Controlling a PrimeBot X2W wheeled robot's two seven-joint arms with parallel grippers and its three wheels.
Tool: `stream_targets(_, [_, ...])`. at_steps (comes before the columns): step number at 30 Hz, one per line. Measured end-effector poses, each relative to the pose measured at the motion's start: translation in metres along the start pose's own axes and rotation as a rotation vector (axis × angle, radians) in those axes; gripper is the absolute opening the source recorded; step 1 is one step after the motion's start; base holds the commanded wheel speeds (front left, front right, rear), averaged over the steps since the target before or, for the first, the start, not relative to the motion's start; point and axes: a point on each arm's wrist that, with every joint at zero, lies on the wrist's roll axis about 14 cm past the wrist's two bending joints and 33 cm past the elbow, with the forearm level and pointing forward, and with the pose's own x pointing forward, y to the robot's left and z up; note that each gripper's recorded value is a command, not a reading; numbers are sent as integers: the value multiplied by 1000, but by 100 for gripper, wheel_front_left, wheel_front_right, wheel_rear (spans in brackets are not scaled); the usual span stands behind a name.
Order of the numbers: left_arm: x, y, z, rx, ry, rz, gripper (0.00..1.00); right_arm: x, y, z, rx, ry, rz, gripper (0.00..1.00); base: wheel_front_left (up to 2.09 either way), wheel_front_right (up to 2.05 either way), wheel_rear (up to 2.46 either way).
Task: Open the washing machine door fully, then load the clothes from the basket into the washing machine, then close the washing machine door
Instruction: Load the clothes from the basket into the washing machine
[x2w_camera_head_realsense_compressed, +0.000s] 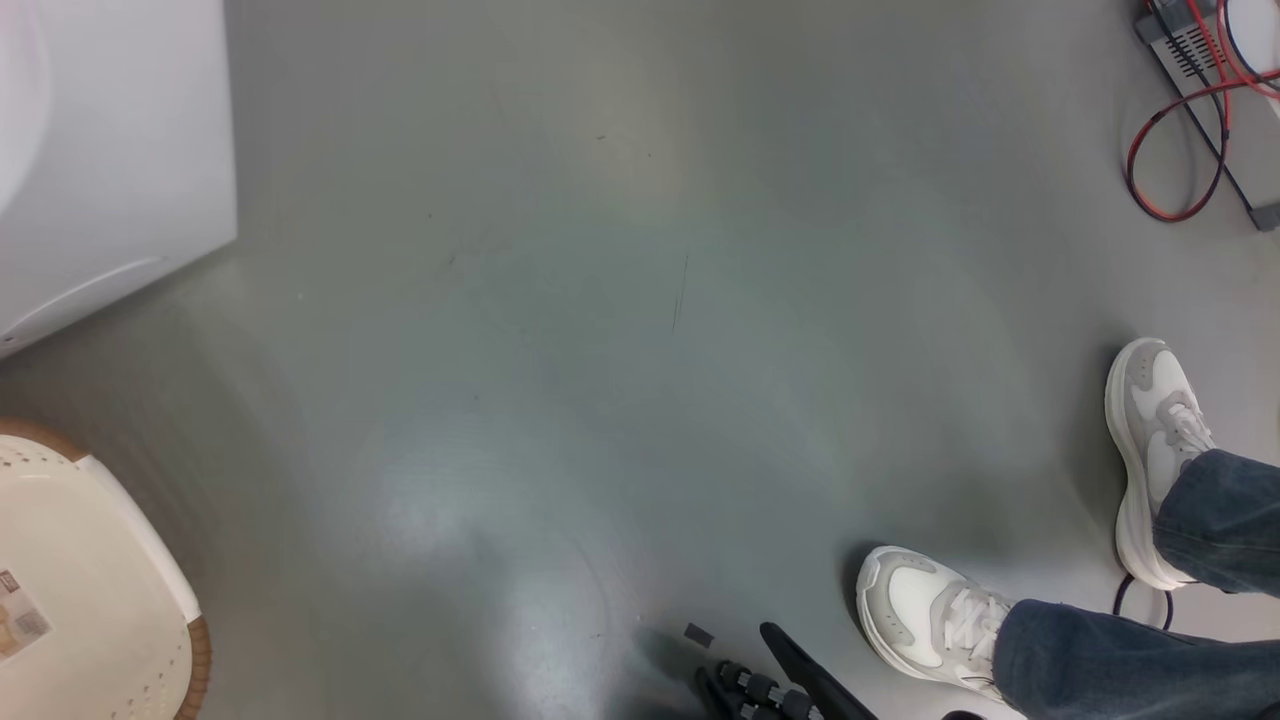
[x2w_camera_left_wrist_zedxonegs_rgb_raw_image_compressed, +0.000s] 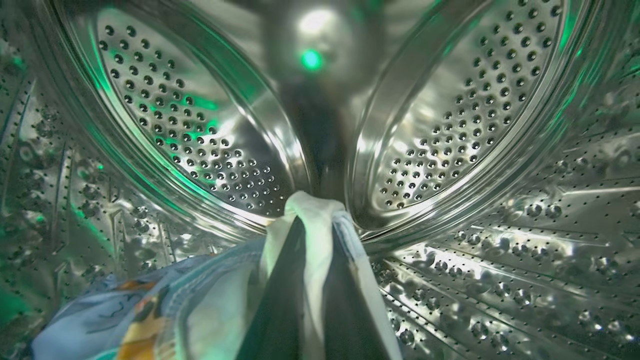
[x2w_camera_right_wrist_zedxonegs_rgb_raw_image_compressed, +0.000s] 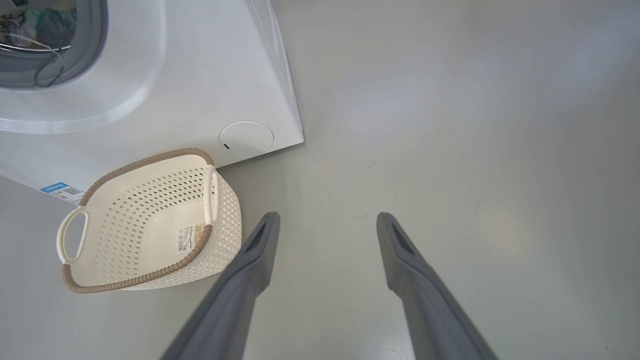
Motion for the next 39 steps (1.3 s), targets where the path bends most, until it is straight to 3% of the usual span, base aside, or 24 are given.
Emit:
stream_targets(6, [6, -12, 13, -13, -68, -68, 0, 2, 0, 0, -1, 3, -1, 100, 0, 0, 0])
stream_targets(11, [1, -14, -12, 19, 41, -101, 0, 1, -2, 2, -3, -4, -7, 100, 0, 0, 0])
stream_targets(14, [-2, -13, -24, 25, 114, -103, 50, 0, -2, 2, -2, -7, -4, 100, 0, 0, 0])
stream_targets(15, [-2, -13, -23, 12, 115, -98, 100, 0, 0, 2, 0, -8, -1, 100, 0, 0, 0])
stream_targets(28, [-15, -12, -5, -67, 74, -16, 100, 1, 4, 11, -13, -54, 36, 100, 0, 0, 0])
stream_targets(34, [-46, -27, -26, -119, 137, -18, 100, 8, 0, 18, -25, -83, 55, 100, 0, 0, 0])
stream_targets(39, [-77, -32, -22, -104, 158, -37, 100, 11, -3, 29, -30, -128, 76, 100, 0, 0, 0])
